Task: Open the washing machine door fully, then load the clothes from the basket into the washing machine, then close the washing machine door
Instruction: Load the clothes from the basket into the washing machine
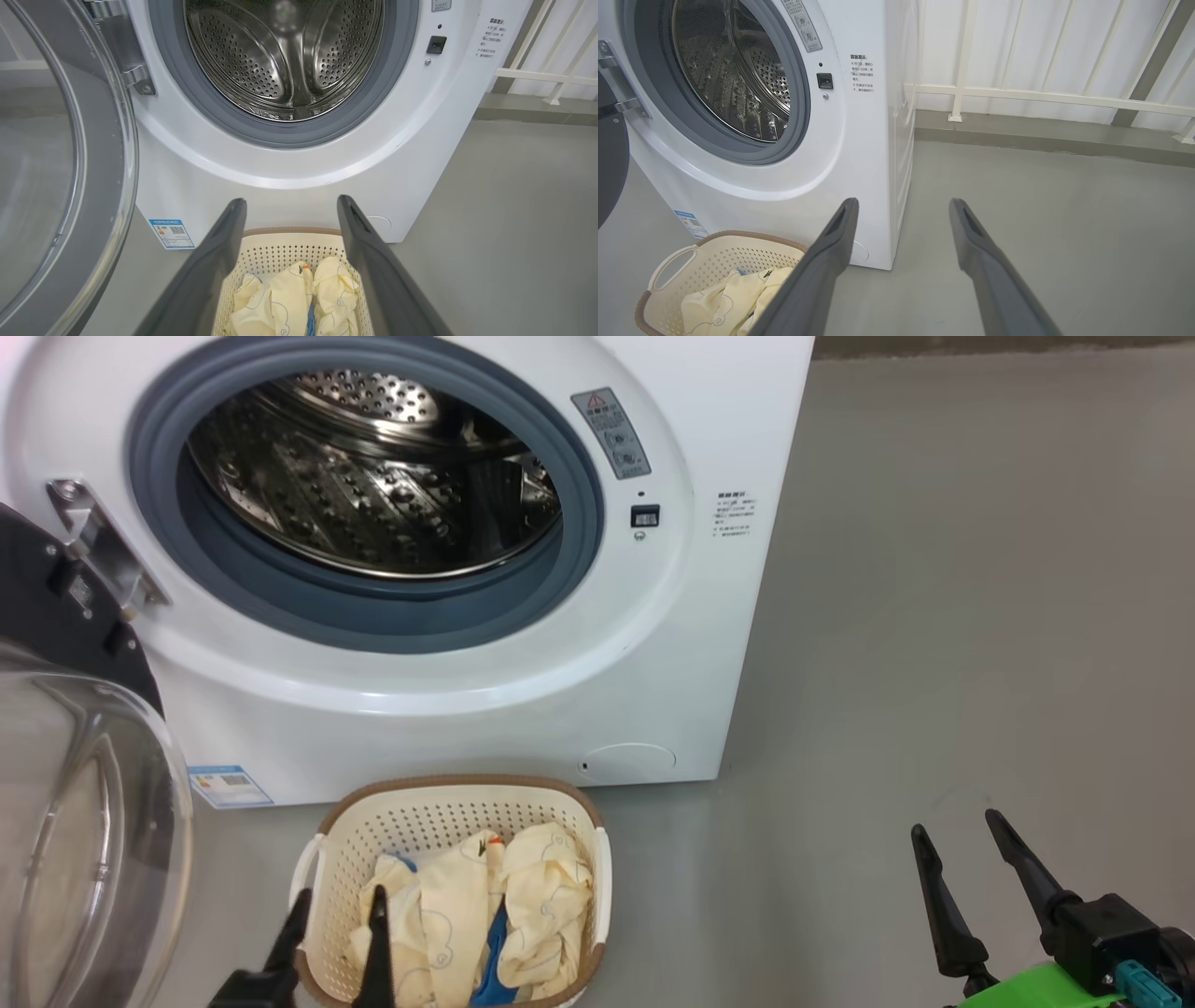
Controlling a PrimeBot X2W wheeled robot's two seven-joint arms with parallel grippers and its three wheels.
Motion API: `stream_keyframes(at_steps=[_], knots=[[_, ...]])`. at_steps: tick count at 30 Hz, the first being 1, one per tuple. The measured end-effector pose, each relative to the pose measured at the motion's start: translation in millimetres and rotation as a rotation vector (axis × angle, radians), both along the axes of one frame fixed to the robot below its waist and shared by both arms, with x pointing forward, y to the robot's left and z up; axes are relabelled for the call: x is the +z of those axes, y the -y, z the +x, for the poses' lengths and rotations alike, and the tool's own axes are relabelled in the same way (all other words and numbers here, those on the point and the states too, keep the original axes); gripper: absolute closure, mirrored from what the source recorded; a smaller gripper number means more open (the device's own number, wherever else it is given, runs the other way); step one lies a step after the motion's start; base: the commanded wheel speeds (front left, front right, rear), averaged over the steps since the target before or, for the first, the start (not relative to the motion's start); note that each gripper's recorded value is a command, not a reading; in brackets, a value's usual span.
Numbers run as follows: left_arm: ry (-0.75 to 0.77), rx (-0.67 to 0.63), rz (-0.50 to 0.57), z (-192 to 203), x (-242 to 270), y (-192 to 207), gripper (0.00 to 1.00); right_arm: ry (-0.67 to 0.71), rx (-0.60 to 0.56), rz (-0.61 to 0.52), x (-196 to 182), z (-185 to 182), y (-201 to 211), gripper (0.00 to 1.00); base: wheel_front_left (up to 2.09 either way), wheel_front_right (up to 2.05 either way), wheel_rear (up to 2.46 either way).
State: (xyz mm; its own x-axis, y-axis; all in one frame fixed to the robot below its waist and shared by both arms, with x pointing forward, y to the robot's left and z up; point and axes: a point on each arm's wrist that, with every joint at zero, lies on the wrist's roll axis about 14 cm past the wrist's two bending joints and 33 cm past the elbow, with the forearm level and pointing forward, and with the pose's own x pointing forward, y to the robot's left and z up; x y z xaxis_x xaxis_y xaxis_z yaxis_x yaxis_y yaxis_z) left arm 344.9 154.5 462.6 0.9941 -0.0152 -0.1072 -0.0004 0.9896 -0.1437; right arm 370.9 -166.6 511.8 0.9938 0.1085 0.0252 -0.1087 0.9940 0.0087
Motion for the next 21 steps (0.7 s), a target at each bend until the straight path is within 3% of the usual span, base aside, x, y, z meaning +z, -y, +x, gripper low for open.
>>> stream_keyframes(at_steps=[15, 21], knots=[[-0.418, -0.294, -0.06, 44, -112, 69, 0.0, -0.002, -0.007, 0.013, -7, 37, 1, 0.0, 0.0, 0.0, 0.0], [-0.579, -0.355, -0.07, 58, -154, 83, 0.0, -0.011, -0.018, 0.017, -18, 53, 5, 0.0, 0.0, 0.0, 0.0]])
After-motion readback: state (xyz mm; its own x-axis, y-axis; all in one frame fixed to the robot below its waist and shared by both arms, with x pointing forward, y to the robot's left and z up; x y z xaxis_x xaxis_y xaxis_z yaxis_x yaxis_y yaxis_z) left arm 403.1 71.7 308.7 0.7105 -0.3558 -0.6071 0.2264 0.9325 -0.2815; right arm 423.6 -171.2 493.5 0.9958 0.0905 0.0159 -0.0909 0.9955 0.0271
